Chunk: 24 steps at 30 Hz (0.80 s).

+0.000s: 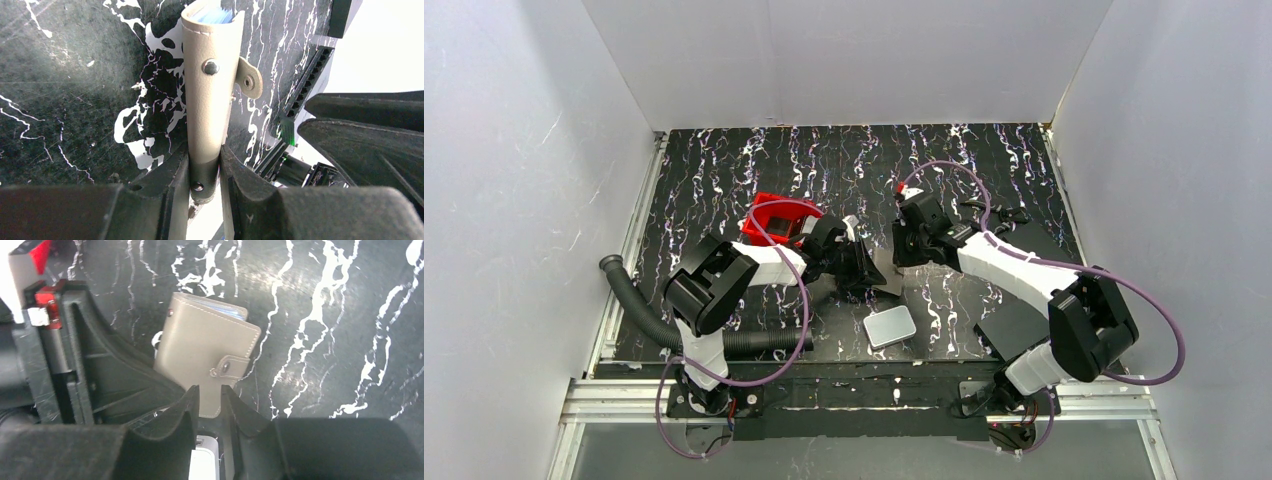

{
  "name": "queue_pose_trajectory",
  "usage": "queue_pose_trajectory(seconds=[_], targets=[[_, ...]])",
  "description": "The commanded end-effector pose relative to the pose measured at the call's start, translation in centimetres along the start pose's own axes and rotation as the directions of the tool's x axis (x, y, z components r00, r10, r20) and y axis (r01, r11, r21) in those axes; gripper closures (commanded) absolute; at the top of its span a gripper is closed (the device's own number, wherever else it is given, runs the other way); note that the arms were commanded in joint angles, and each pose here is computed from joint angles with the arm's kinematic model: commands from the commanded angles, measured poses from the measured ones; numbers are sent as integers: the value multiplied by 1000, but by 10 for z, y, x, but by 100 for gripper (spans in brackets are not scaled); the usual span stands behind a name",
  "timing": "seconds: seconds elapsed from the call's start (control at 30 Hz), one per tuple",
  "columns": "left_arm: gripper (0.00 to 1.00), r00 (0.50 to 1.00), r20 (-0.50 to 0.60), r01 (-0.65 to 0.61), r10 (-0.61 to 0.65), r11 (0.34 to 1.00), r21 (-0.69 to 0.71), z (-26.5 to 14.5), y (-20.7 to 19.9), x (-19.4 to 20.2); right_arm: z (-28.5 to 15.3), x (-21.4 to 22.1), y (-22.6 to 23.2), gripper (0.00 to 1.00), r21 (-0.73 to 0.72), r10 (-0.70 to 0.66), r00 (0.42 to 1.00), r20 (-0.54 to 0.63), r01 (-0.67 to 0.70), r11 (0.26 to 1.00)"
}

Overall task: Put the credit cards into the card holder
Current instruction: Close the card holder at the center of the board.

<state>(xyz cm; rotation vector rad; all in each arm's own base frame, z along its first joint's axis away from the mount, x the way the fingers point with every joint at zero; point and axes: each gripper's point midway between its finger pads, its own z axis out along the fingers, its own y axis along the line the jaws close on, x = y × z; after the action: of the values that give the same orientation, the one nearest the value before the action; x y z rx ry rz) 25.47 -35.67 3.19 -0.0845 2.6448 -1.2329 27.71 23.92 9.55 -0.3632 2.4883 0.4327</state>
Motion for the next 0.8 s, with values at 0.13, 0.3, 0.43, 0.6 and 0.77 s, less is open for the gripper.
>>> queue_pose_trajectory(seconds=[0.13,0.3,0.43,0.6,0.77], targets=[[100,1000,13,0,1,997,-82,-2,15,1,6,5,-17,66,135,57,998,-28,-53,989],[100,1000,15,-4,6,997,-78,-2,13,0,17,8,-12,62,114,30,997,-66,-23,993],[100,1000,9,-3,3,997,-77,-1,13,1,19,4,-6,57,91,20,999,-50,-15,996],[100,1000,7,-6,6,997,-74,-1,13,1,25,0,-6,54,88,6,1000,-31,-3,996],[100,1000,8,-10,10,997,-72,-2,12,1,31,-2,-10,68,113,1,1000,-26,2,994]])
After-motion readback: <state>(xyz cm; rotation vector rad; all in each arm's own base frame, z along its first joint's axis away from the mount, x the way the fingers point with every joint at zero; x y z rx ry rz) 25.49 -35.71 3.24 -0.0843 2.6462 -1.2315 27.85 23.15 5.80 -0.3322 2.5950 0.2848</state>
